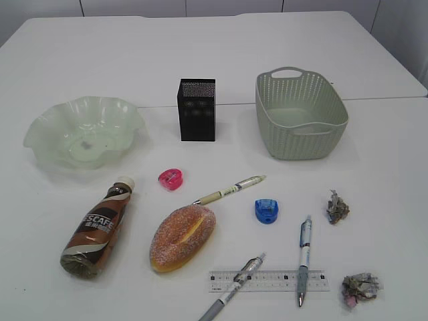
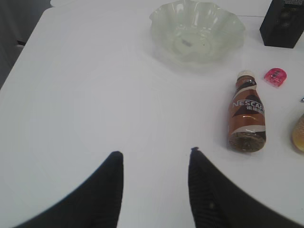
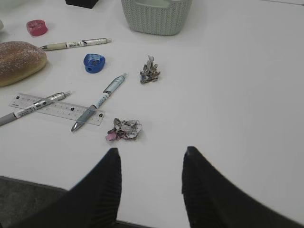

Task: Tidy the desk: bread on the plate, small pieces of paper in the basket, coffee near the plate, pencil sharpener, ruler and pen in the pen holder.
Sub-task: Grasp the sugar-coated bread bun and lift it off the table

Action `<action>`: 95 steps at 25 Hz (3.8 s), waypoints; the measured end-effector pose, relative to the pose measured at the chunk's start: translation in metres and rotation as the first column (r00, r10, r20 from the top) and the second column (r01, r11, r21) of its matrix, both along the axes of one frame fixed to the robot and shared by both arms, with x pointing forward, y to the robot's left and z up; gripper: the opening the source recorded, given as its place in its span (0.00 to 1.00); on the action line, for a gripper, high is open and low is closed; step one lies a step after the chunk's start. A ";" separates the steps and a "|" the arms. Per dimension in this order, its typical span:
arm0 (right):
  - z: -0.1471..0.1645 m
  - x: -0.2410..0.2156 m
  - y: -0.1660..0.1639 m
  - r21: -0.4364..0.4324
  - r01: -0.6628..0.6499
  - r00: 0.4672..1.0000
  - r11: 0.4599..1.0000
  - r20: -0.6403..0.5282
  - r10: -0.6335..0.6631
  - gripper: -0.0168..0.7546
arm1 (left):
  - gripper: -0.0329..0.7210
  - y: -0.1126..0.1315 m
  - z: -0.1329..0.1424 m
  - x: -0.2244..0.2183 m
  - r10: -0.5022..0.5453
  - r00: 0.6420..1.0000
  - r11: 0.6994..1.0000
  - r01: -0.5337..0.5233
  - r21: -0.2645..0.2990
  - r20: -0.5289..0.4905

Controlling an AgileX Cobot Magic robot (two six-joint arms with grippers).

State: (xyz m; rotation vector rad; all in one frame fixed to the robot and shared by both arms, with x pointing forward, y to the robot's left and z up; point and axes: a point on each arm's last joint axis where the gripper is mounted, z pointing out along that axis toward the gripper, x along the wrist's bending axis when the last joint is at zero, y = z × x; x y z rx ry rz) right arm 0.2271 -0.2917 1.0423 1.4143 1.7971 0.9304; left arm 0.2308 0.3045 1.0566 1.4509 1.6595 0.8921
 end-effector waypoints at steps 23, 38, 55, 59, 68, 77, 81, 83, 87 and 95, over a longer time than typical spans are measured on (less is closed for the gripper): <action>0.000 0.000 0.000 0.000 0.000 1.000 1.000 0.000 0.000 0.43 | 0.49 0.000 0.000 0.000 0.000 1.000 1.000 0.000 0.000 0.000; 0.000 0.000 0.000 0.013 0.008 1.000 1.000 -0.002 -0.008 0.43 | 0.48 0.000 0.000 0.000 0.000 1.000 1.000 0.000 0.000 0.000; 0.026 0.005 -0.005 0.078 0.077 0.967 0.994 0.235 -0.093 0.43 | 0.45 0.001 0.024 0.009 0.002 0.982 1.000 -0.006 0.021 0.191; 0.036 0.024 -0.001 0.139 0.062 0.966 0.988 0.240 -0.095 0.43 | 0.45 0.000 0.042 0.030 -0.011 0.951 1.000 0.006 0.019 0.308; 0.053 0.097 0.004 0.164 0.088 0.984 0.983 0.139 -0.111 0.43 | 0.44 -0.002 0.038 0.080 -0.040 0.987 0.999 0.035 0.032 0.158; 0.062 0.160 0.007 0.135 0.115 0.993 0.984 -0.011 -0.115 0.43 | 0.40 -0.023 0.033 0.127 -0.192 0.980 0.981 0.192 -0.005 0.060; 0.065 0.174 0.007 0.104 0.119 0.991 0.987 -0.071 -0.112 0.43 | 0.40 -0.039 0.041 0.148 -0.275 0.961 0.961 0.274 -0.018 -0.035; 0.065 0.180 0.007 0.100 0.121 0.989 0.988 -0.094 -0.111 0.43 | 0.40 -0.050 0.044 0.162 -0.341 0.935 0.939 0.344 0.021 -0.097; 0.056 0.191 0.008 0.079 0.125 0.974 0.989 -0.198 -0.108 0.43 | 0.40 -0.072 0.044 0.200 -0.416 0.874 0.899 0.437 0.030 -0.252; 0.037 0.216 0.010 0.053 0.145 0.912 0.988 -0.395 -0.112 0.43 | 0.40 -0.135 0.004 0.279 -0.623 0.596 0.734 0.670 -0.115 -0.507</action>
